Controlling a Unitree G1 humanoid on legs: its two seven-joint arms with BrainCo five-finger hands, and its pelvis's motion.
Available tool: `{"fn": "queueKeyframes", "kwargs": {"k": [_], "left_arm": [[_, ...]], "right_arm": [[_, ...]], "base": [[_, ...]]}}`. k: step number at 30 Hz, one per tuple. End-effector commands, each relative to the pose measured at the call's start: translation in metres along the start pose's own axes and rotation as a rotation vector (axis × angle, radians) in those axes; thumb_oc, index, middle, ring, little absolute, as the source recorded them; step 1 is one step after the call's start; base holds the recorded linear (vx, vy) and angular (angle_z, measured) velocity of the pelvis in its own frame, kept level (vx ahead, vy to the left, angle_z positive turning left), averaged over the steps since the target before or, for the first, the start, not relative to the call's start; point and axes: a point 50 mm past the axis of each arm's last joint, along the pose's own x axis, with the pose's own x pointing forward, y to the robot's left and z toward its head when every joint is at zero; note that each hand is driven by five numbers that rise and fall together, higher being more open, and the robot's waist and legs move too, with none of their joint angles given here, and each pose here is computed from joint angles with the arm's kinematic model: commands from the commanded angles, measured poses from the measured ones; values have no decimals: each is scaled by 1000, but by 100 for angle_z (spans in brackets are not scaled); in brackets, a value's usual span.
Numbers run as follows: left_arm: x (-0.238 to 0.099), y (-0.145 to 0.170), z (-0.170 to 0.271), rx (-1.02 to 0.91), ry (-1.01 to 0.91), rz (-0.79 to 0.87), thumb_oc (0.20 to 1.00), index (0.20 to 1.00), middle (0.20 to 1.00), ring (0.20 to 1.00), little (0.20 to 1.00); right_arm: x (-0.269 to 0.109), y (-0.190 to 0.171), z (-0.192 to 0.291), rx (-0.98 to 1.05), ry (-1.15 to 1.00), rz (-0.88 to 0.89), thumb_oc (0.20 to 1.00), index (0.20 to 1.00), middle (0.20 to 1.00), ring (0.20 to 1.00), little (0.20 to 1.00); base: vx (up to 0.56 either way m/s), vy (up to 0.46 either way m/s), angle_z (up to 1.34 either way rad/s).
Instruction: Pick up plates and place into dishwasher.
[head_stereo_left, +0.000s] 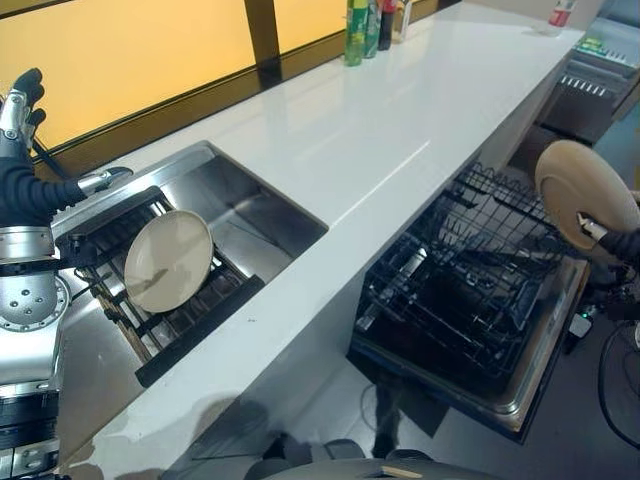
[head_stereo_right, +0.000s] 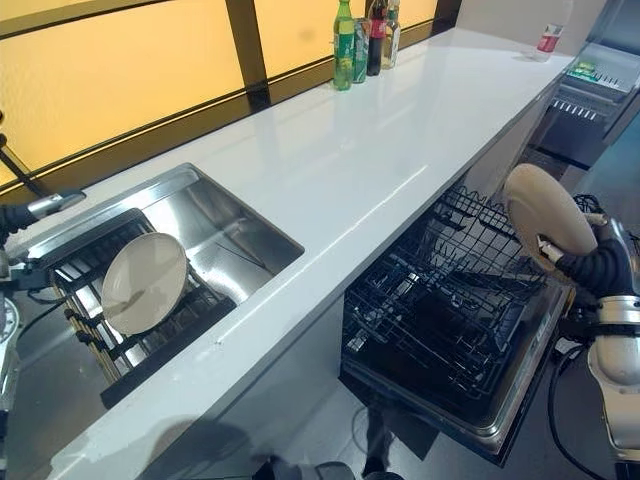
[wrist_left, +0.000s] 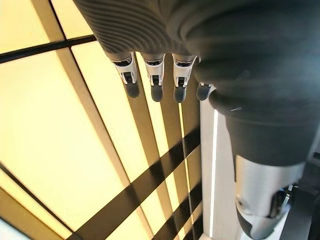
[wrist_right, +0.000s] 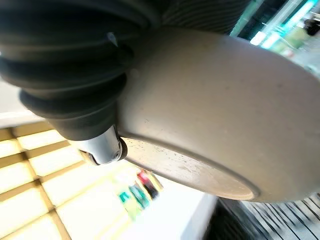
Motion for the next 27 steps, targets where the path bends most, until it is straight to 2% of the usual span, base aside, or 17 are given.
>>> {"fn": "queueKeyframes", "kwargs": {"k": [1, 7, 13, 17, 20, 27], "left_arm": [[4, 15, 0, 36, -35, 24, 1000, 1000, 1000, 1000, 1000], [-4, 20, 1, 40, -28, 22, 1000, 1000, 1000, 1000, 1000], [2, 15, 1, 23, -13, 16, 1000, 1000, 1000, 1000, 1000], [8, 7, 2, 19, -16, -9, 1000, 1000, 1000, 1000, 1000], [10, 0, 2, 20, -25, -32, 1000, 1000, 1000, 1000, 1000], [18, -7, 7, 21, -46, -58, 1000, 1000, 1000, 1000, 1000]], "right_arm": [[8, -6, 3, 34, -3, -2, 200, 200, 200, 200, 200], [-1, 22, -24, 84, 146, 233, 200, 200, 200, 200, 200], [-6, 53, -45, 104, 269, 638, 200, 200, 200, 200, 200], [-12, 64, -58, 80, 314, 806, 200, 200, 200, 200, 200], [-16, 70, -64, 66, 330, 871, 200, 200, 200, 200, 200], [-13, 76, -65, 20, 326, 868, 200, 200, 200, 200, 200]], "base": [[-38, -118, -4], [-38, -42, 2], [-8, -9, 7], [22, -57, 17], [11, -66, 19], [-15, -58, 7]]}}
